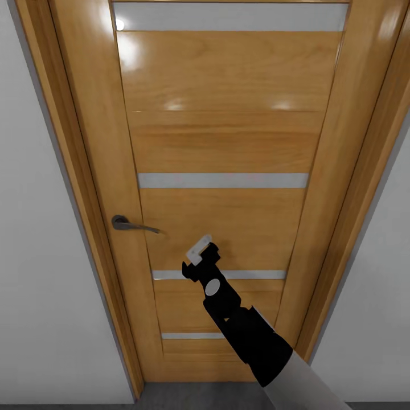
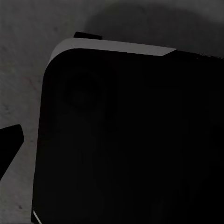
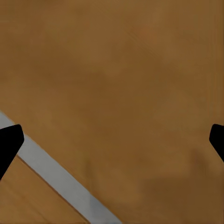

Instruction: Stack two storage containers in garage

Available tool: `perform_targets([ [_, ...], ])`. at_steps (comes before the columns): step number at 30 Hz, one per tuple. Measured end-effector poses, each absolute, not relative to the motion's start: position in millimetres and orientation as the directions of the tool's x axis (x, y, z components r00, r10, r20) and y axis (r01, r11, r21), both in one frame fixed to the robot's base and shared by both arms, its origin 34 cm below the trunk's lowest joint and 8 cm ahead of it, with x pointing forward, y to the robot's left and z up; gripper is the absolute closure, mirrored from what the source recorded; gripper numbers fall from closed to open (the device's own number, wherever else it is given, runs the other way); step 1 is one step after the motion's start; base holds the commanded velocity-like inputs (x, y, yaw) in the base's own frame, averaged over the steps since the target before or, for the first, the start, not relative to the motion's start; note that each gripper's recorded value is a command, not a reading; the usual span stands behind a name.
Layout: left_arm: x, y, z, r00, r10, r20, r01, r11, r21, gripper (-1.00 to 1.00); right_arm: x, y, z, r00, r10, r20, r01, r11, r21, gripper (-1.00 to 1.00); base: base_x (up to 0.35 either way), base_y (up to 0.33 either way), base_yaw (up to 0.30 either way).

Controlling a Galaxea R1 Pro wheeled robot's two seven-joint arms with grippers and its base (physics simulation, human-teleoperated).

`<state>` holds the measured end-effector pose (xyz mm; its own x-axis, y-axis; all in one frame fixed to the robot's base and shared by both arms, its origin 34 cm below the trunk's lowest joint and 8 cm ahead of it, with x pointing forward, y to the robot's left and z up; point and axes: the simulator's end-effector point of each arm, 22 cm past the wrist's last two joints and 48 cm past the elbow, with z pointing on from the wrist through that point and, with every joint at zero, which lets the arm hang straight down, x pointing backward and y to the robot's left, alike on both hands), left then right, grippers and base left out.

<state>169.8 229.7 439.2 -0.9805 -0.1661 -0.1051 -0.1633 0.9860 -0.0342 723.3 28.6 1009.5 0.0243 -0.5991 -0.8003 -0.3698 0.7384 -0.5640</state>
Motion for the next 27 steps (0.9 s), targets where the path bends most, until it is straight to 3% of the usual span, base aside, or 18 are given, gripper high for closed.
perform_targets([
  [19, 169.4, 229.2, 439.1, -0.981, -0.164, -0.103, -0.161, 0.986, -0.036, -1.00, 724.1, 30.7, 1009.2, 0.038, -0.596, -0.802, -0.371, 0.737, -0.565, -1.00, 0.003, 0.000, 0.000],
  [27, 169.1, 228.5, 439.2, -0.982, -0.161, -0.102, -0.158, 0.987, -0.038, -1.00, 723.8, 32.2, 1012.0, 0.050, -0.591, -0.805, -0.371, 0.737, -0.565, -1.00, 0.178, 0.000, 0.000],
])
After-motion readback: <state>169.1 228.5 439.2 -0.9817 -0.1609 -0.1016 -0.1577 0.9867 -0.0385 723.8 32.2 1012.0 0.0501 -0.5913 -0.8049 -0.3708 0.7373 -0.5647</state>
